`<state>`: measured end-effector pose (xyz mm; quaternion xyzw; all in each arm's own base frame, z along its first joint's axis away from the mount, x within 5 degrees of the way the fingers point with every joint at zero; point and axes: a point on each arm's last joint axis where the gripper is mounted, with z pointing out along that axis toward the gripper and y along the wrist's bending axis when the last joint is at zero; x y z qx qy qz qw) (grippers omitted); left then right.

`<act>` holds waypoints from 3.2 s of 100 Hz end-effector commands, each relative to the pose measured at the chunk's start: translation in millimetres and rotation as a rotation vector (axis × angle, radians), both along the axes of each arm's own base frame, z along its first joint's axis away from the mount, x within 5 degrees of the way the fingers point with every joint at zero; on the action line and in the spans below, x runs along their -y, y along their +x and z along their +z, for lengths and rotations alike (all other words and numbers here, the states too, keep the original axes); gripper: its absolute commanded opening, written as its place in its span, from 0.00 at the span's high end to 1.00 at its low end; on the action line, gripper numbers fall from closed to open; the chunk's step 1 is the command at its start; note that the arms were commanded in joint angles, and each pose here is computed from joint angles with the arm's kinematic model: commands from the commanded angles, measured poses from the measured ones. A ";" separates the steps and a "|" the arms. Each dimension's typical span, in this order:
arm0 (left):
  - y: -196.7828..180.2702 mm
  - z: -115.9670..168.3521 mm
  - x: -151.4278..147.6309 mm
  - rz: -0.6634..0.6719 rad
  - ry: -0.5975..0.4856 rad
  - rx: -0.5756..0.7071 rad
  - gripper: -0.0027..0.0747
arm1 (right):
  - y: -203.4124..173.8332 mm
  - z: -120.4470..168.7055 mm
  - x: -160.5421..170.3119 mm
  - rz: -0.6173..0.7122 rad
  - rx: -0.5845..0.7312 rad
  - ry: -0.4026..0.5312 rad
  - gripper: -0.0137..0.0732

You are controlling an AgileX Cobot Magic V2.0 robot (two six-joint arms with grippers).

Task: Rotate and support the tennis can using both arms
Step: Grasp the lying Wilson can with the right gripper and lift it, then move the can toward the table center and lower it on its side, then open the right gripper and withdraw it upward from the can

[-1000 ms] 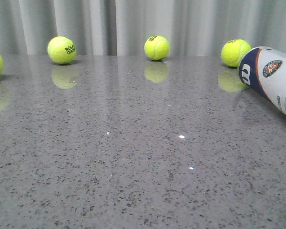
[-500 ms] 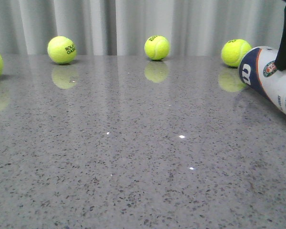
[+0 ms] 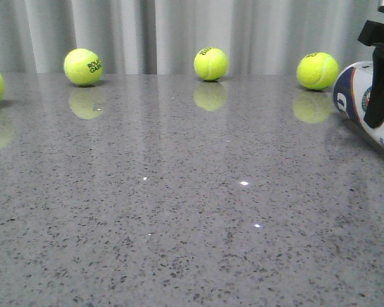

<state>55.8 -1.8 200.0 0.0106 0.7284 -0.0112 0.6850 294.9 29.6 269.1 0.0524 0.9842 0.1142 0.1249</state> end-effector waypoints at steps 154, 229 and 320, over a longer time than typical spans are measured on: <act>-0.7 -6.9 -0.1 0.001 -0.006 0.064 0.99 | 20.8 37.8 -149.1 1.603 0.374 -0.301 0.35; -0.7 -6.9 -0.1 0.001 -0.006 0.064 0.99 | 18.5 38.7 -148.1 1.610 0.359 -0.295 0.13; -0.7 -6.9 -0.1 0.001 -0.006 0.064 0.99 | -12.6 91.4 -132.2 1.569 0.483 -0.339 0.14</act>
